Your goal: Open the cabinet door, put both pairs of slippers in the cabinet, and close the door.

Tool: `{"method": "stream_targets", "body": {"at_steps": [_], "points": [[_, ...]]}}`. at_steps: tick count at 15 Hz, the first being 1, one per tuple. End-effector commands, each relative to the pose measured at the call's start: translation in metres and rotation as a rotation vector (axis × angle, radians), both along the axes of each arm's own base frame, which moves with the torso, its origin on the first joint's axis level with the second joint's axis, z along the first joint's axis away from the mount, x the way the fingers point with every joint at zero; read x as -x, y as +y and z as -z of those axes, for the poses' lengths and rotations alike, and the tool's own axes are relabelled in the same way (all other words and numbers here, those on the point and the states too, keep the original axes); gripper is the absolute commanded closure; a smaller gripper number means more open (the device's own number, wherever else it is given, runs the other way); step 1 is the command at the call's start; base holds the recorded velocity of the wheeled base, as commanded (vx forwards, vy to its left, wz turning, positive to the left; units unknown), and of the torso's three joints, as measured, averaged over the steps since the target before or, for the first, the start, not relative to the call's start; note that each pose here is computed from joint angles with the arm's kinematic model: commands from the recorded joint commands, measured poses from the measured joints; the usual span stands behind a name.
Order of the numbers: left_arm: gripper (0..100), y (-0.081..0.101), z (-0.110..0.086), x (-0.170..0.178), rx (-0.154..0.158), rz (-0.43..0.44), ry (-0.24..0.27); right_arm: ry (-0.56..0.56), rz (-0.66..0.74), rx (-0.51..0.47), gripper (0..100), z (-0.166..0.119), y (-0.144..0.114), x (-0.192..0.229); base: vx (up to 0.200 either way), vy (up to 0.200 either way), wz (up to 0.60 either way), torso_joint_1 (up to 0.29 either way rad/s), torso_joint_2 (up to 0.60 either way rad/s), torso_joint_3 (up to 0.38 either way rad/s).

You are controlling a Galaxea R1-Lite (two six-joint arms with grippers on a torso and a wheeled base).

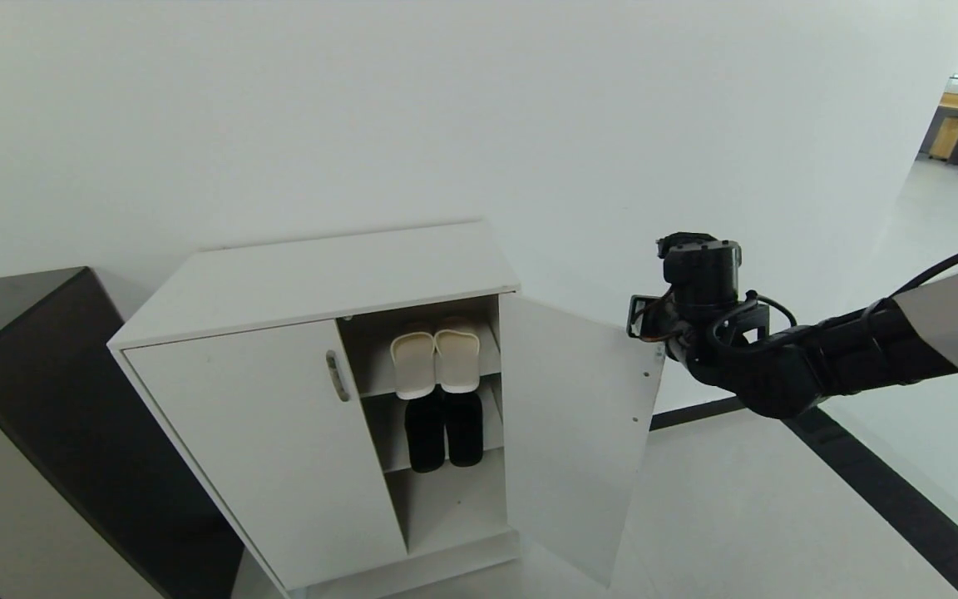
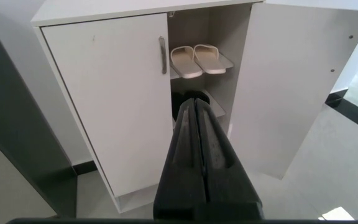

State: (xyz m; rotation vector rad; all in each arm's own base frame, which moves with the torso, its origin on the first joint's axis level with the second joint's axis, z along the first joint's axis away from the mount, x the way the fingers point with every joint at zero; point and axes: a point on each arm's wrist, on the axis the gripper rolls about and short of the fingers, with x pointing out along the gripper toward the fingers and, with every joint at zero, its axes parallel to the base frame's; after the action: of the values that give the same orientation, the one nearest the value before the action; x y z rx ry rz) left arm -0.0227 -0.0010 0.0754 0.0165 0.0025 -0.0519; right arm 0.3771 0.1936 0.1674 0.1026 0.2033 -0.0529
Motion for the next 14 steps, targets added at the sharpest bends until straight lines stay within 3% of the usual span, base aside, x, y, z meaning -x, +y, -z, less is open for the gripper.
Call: {"method": "stream_targets", "body": {"at_steps": [1,14], "points": [[100,0.0,0.0,0.0,0.0,0.0,0.0,0.015,0.008,0.008,100,0.009,-0.001,-0.008,0.0,0.0,0.0,0.0,0.0,0.0],[100,0.0,0.0,0.0,0.0,0.0,0.0,0.051,0.003,0.025,100,0.023,0.002,-0.007,0.0,0.0,0.0,0.0,0.0,0.0]]}}
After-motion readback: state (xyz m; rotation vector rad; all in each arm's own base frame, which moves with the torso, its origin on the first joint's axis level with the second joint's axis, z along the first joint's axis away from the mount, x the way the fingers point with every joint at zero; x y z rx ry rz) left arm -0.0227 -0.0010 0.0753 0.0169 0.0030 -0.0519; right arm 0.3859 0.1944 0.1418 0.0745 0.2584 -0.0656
